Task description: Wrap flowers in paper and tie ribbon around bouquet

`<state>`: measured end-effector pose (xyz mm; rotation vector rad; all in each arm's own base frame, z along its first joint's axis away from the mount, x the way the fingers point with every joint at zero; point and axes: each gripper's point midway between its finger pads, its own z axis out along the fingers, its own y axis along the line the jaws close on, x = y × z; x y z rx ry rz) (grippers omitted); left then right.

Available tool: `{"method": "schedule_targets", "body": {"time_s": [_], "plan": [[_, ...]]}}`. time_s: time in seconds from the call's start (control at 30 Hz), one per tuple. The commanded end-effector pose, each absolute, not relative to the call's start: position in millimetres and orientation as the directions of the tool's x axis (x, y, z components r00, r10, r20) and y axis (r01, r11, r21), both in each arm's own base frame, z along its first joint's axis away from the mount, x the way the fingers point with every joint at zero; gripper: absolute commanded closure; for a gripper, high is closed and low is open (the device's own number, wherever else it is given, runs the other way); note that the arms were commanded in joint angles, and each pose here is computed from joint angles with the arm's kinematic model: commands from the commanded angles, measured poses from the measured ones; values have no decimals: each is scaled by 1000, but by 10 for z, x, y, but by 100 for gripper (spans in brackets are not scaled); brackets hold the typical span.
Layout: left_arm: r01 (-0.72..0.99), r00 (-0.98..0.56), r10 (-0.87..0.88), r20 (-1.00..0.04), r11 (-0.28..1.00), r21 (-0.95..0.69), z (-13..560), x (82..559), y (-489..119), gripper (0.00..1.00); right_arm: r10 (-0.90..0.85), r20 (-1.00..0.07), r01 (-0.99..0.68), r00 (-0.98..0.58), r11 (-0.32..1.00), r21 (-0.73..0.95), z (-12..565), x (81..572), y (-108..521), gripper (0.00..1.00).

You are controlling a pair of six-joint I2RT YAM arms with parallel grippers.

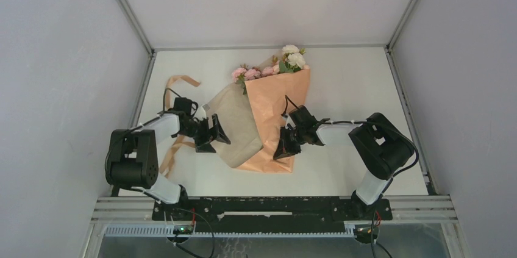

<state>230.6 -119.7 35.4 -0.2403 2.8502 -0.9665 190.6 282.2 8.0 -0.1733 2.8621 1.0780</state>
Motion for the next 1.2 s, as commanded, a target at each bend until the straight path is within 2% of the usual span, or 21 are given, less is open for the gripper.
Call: {"method": "schedule_targets", "body": {"time_s": [0.0, 0.13, 0.27, 0.37, 0.5, 0.7, 0.83, 1.03, 1.07, 1.17], "plan": [[-171, -946, -300, -121, 781, -601, 178, 2567, -1187, 11, -82, -81, -112, -993, 856, 504, -284, 1800, 2517, 100], [-174, -943, -306, -133, 791, -586, 124, 2574, -1155, 10, -83, -87, -115, -993, 862, 494, -275, 1802, 2498, 100], [-151, -933, -315, -177, 785, -601, 188, 2701, -1164, 13, -79, -94, -115, -992, 862, 493, -269, 1821, 2494, 100], [-168, -911, -357, -205, 776, -608, 198, 2804, -1094, 19, -80, -91, -115, -993, 862, 495, -280, 1816, 2501, 100], [-218, -861, -465, -205, 703, -677, 247, 3000, -992, 33, -86, -86, -118, -993, 862, 492, -300, 1806, 2493, 100], [-195, -846, -483, -225, 674, -712, 314, 3016, -1025, 39, -91, -89, -123, -992, 863, 489, -303, 1802, 2488, 100], [-190, -840, -481, -249, 691, -697, 346, 3080, -984, 49, -91, -91, -124, -992, 863, 489, -303, 1805, 2495, 100], [-281, -849, -483, -214, 755, -593, 122, 2971, -802, 66, -94, -96, -129, -991, 866, 482, -293, 1802, 2483, 100], [-288, -852, -479, -212, 766, -574, 108, 2965, -775, 71, -93, -96, -128, -991, 867, 482, -292, 1802, 2485, 100], [-292, -864, -466, -189, 771, -566, 112, 2930, -776, 98, -95, -99, -131, -991, 865, 484, -288, 1801, 2496, 100]]}}
